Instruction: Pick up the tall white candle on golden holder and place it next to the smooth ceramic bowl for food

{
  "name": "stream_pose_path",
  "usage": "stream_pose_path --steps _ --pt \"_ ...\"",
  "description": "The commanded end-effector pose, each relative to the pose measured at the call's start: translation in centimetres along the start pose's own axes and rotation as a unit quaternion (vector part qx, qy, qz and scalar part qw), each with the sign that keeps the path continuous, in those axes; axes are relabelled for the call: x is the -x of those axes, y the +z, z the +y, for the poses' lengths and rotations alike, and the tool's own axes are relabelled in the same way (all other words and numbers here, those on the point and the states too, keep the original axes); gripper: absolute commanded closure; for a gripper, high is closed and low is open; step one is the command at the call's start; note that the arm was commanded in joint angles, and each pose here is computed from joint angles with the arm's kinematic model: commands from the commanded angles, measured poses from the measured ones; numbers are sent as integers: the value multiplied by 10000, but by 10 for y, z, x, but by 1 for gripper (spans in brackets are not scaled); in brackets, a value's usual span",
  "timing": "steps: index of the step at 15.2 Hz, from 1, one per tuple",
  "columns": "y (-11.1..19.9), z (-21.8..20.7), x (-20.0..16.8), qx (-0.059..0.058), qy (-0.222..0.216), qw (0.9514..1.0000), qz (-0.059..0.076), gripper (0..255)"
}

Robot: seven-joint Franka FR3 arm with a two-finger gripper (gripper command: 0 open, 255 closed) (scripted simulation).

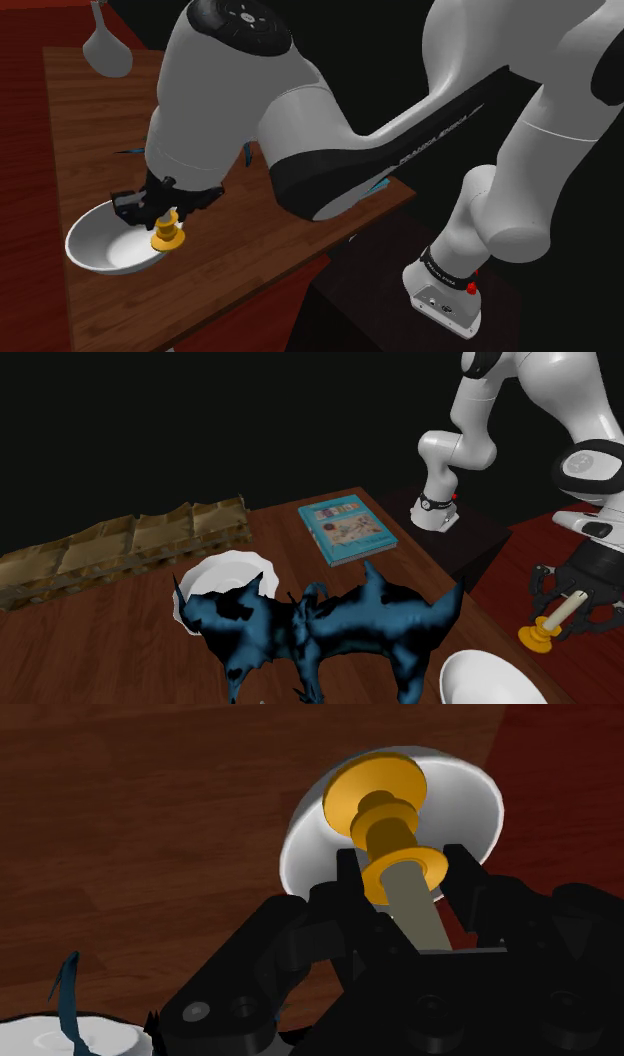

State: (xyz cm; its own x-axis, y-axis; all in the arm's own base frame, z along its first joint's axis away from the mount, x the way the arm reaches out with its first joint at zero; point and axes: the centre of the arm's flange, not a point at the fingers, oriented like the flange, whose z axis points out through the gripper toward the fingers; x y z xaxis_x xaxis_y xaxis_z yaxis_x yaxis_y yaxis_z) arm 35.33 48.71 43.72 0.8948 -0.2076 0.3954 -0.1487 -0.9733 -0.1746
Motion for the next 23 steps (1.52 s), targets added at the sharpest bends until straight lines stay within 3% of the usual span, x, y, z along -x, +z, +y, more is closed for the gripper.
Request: stream_pose_path --steps 1,23 --pt "11 2 5 -2 0 10000 0 255" --pt "115 22 51 -2 0 10000 0 255"
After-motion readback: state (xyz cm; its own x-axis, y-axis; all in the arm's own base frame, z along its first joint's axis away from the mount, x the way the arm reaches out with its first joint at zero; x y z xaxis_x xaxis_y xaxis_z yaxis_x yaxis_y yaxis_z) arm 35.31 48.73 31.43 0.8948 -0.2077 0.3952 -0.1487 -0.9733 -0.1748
